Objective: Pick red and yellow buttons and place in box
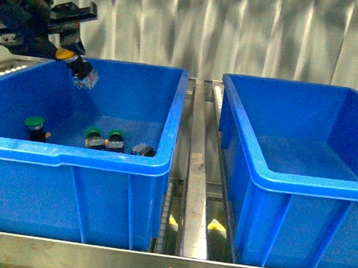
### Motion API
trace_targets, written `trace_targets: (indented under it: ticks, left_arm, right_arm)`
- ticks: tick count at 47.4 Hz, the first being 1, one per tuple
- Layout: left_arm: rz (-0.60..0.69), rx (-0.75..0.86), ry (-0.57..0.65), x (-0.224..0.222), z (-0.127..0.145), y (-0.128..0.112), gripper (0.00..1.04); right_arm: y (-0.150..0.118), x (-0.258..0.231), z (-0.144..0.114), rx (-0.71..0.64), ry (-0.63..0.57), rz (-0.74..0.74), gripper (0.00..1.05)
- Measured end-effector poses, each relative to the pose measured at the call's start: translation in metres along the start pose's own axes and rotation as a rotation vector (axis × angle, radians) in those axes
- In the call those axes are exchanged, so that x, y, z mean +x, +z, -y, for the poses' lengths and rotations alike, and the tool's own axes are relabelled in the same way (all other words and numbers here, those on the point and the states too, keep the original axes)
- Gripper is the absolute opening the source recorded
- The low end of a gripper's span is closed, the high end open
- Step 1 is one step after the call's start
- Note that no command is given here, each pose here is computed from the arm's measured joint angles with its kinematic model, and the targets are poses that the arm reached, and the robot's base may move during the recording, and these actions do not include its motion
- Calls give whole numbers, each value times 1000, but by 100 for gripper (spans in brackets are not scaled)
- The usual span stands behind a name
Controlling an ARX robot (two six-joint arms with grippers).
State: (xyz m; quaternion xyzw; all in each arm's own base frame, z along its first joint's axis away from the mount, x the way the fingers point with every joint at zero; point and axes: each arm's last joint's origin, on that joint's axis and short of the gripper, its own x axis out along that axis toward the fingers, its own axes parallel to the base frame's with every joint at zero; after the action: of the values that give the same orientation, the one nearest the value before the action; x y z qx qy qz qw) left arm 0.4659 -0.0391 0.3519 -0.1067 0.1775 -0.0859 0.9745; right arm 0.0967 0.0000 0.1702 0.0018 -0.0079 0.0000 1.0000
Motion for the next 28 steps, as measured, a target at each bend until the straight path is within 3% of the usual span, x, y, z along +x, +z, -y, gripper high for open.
trace_targets:
  ticks: [7,16,28]
  left_arm:
    - [81,-9,-246,-28,-9,-20,36]
    - [100,-121,-585,-50,9,-41,36]
    - [75,-254,-838,-63,42,-63,36]
  right_arm:
    - [0,0,0,0,0,0,102]
    - [0,0,0,0,0,0,102]
    - [0,0,0,0,0,0,102]
